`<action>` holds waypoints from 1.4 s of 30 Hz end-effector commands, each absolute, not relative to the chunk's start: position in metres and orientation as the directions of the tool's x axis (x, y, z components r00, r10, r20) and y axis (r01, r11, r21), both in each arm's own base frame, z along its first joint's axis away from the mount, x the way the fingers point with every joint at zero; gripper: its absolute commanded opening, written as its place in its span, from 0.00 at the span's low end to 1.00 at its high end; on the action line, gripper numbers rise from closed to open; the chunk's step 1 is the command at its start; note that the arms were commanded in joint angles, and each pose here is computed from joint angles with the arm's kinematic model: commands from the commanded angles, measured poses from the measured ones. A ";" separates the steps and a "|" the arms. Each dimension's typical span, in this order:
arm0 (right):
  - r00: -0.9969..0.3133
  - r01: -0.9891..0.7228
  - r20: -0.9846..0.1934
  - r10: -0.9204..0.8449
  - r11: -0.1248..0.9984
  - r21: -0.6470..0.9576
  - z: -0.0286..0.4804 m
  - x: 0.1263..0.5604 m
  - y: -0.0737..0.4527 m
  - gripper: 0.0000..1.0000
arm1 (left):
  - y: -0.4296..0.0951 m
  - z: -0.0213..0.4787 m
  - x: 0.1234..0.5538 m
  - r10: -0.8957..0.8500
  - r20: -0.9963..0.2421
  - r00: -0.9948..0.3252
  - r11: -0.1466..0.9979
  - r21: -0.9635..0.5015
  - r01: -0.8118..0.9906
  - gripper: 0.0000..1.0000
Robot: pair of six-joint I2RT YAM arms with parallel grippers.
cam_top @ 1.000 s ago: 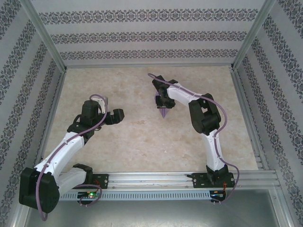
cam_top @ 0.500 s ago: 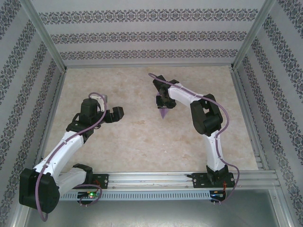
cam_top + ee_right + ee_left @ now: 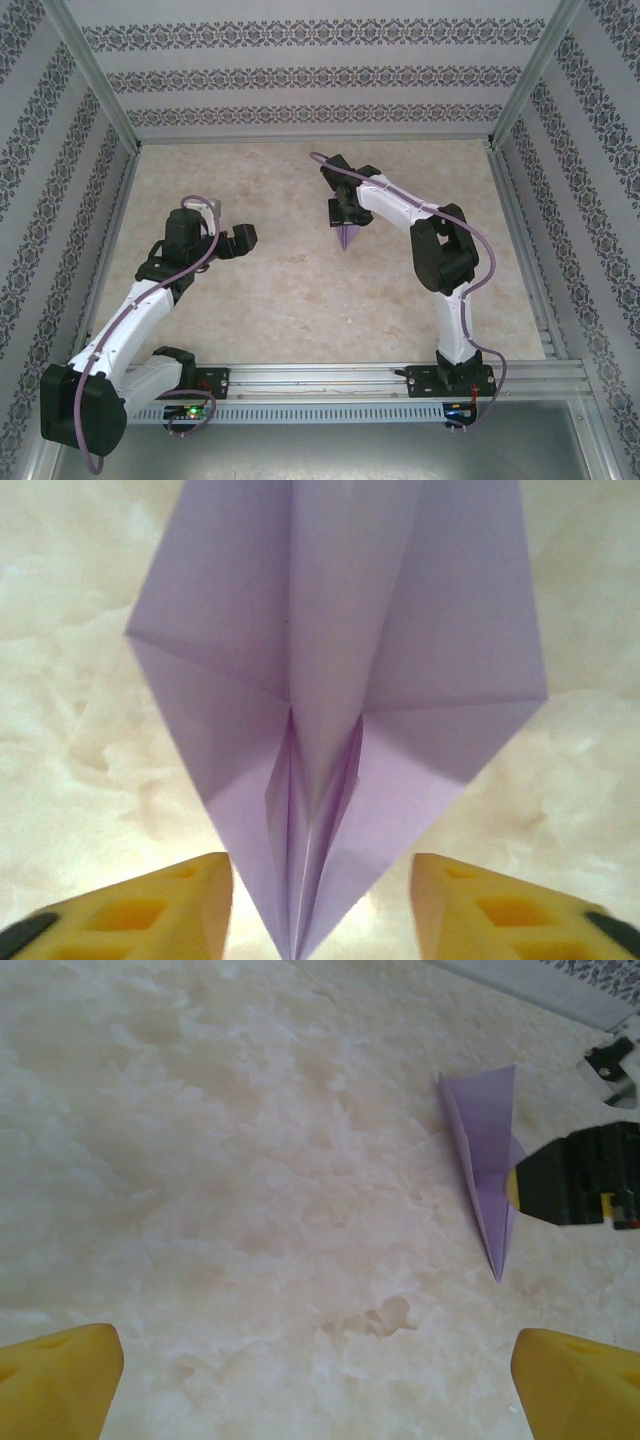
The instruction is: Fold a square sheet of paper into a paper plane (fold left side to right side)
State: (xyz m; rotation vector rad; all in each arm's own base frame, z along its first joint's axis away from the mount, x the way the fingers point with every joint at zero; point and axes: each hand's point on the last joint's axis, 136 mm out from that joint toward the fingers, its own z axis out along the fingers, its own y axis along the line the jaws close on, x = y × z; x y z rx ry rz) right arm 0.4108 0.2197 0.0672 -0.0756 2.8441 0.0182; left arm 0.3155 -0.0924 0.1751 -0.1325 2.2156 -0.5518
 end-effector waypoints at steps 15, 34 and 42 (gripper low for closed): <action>-0.753 -0.061 -0.655 -0.056 0.998 -0.016 0.188 0.332 0.132 0.98 | -0.016 0.185 0.333 -0.328 -0.815 -0.479 0.944 -0.294 -0.146 1.00; -0.476 0.179 -0.875 0.091 0.984 0.005 0.135 0.322 -0.023 0.98 | 0.019 0.102 0.369 -0.133 -0.864 -0.487 0.985 -0.060 -0.161 1.00; -0.407 0.087 -0.908 0.099 0.994 0.069 0.117 0.339 -0.010 0.98 | 0.006 0.104 0.396 -0.045 -0.909 -0.415 0.999 -0.031 -0.041 1.00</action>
